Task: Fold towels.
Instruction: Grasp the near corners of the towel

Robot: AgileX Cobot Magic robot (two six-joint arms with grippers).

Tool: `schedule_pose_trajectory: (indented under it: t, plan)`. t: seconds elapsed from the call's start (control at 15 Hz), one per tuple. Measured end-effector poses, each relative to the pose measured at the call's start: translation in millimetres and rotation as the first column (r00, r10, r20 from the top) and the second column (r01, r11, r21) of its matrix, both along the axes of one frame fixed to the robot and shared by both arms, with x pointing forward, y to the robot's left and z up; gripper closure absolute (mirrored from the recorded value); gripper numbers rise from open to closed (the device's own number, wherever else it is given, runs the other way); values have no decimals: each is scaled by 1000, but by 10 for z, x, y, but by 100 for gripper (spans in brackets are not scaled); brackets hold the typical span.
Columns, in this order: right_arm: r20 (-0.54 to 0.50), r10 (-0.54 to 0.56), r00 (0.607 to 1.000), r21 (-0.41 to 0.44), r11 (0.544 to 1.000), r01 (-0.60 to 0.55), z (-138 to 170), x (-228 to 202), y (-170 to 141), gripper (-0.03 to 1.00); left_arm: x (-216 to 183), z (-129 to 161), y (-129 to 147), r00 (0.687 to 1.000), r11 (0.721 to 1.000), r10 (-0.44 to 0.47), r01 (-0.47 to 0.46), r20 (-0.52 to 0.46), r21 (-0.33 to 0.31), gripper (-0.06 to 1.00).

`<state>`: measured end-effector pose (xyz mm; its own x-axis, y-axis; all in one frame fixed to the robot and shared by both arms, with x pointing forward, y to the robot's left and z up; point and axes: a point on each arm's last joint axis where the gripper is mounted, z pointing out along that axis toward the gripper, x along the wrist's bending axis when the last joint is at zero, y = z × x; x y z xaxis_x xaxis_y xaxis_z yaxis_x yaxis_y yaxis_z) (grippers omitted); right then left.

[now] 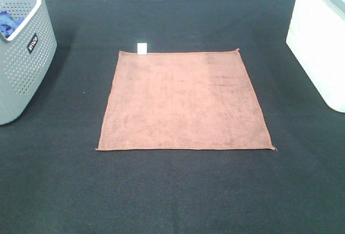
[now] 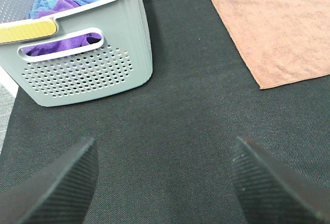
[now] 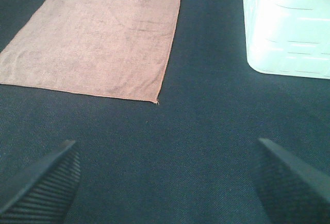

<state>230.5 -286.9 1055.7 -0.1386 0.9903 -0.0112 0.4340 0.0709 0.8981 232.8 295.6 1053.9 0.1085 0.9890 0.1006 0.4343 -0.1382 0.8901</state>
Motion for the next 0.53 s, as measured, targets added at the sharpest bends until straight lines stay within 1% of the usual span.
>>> schedule_pose_trajectory:
  t: [0.53]
  plan:
    - [0, 0, 1000, 0, 1000, 0, 0, 0, 0, 12, 0, 0, 0, 1000, 1000, 0, 0, 0, 0, 25]
